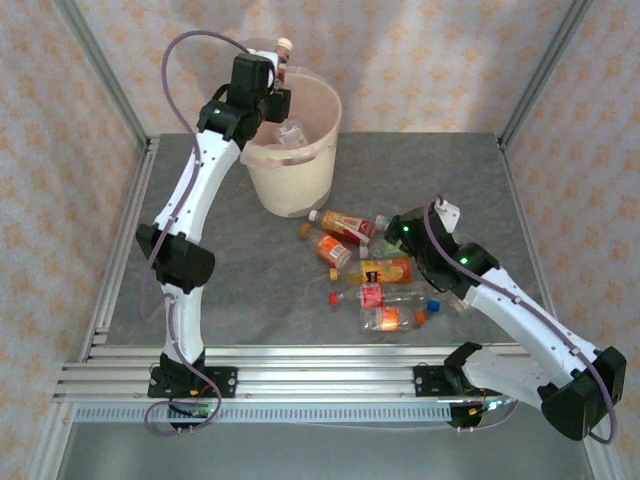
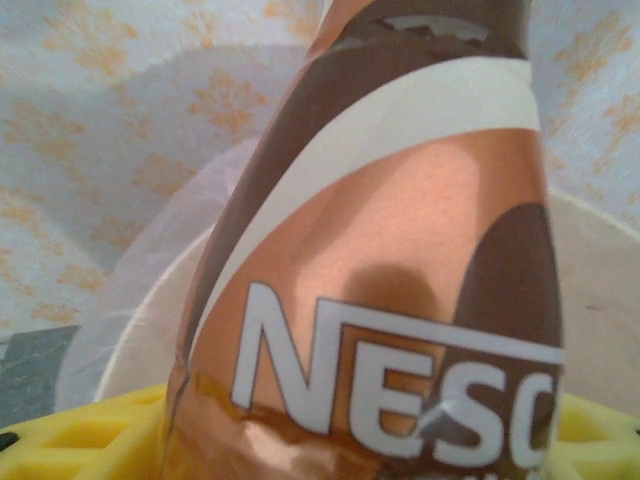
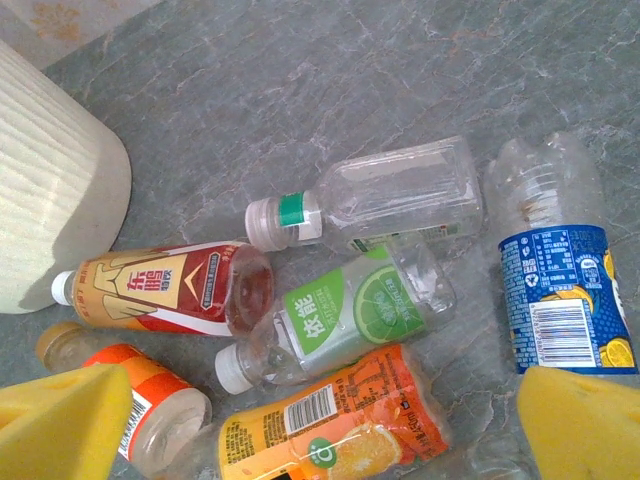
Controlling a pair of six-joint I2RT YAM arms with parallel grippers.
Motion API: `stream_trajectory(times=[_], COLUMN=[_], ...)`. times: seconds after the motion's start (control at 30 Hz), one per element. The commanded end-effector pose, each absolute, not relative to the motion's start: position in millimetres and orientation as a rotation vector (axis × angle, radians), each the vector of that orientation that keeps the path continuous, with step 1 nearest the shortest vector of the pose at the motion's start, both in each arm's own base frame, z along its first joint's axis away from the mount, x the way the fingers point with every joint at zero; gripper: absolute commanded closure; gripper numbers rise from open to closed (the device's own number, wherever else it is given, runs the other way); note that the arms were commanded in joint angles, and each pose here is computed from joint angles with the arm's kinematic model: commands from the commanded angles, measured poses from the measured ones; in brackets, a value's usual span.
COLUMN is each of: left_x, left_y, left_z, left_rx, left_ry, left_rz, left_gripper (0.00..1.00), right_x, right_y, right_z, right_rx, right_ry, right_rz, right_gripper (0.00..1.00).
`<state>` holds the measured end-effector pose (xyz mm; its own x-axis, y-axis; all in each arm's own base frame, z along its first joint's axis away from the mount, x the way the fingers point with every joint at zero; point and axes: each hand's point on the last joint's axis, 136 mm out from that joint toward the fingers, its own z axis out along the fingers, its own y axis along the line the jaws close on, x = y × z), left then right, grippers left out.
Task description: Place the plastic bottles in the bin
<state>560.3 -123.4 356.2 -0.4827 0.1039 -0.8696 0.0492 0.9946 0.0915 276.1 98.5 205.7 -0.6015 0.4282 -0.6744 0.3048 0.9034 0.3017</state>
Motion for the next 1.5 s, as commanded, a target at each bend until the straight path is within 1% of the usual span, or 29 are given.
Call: stream_trajectory(times=[0.0, 0.37, 0.6, 0.83, 1.07, 1.27, 1.47], left_x=[557, 564, 556, 547, 532, 515, 511], left_y=[-114, -105, -104, -97, -77, -63, -56], left_z=[351, 292, 267, 246, 222, 218, 222], left_rx=[0.153, 0.243, 0.315, 0.318, 0.286, 0.251, 0.267], left_ry=[2.114, 2.258, 2.348, 2.428, 2.534, 2.595, 2.606], left_rz=[0.104, 0.220, 0.251, 0.305, 0.444, 0.536, 0.590], left_gripper=[0.34, 0.34, 0.34, 0.33, 0.33, 0.33, 0.33], right_x=[275, 277, 275, 274, 274, 275, 276], right_y=[94, 97, 94, 94, 94, 95, 96], right_z=[212, 209, 211, 209, 209, 207, 207], right_rx=[0.536, 0.528, 0.532, 0.536, 0.534, 0.534, 0.531], right_ry=[2.252, 2.255, 2.247, 2.250, 2.249, 2.251, 2.255], right_rz=[0.175, 0.185, 0.175, 0.180, 0.181, 0.179, 0.180], right_gripper=[0.01, 0.01, 0.01, 0.01, 0.01, 0.01, 0.01])
